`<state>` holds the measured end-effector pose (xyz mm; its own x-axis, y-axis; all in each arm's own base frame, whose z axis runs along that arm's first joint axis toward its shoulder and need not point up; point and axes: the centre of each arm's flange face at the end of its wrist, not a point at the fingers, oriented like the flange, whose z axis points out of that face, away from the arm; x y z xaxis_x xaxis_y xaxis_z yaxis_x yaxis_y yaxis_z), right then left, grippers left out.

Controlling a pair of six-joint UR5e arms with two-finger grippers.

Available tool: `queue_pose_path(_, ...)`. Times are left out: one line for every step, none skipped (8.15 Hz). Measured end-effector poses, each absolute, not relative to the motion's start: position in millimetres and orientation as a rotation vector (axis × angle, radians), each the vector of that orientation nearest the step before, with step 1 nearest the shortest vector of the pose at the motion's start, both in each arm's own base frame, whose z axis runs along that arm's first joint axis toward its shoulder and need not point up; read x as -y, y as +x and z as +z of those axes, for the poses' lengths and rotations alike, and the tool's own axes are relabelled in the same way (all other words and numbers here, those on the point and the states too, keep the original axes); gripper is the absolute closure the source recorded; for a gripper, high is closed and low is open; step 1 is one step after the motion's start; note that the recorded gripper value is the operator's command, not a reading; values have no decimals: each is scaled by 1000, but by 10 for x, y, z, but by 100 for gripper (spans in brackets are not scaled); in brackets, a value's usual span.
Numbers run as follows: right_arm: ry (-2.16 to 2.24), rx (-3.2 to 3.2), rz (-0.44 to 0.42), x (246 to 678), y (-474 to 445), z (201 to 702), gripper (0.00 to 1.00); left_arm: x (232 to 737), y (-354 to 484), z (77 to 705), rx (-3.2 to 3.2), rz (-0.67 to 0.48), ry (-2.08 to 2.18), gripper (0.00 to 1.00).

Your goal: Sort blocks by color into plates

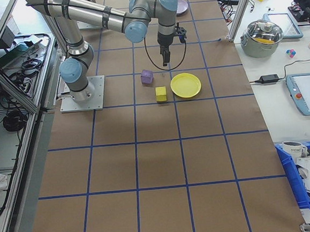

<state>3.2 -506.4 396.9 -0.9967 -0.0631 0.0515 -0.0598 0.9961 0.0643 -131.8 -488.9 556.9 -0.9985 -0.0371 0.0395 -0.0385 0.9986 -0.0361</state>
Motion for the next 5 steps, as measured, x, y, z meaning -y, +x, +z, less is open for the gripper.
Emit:
queue_pose_path(85, 3090, -140, 5097, -122, 3853, 0, 4901, -1328, 5560, 3102, 60, 55, 0)
queue_pose_path(68, 3094, -196, 5123, -264, 3696, 0, 4911, -1337, 5552, 3100, 62, 53, 0)
queue_pose_path(52, 3101, -256, 5118, -379, 3507, 0, 4916, -1341, 5548, 3099, 64, 52, 0)
queue_pose_path(39, 3106, -304, 5108, -467, 3315, 0, 4919, -1341, 5547, 3101, 66, 49, 0)
queue_pose_path(30, 3099, -348, 5111, -541, 3140, 0, 4922, -1341, 5544, 3102, 66, 47, 0)
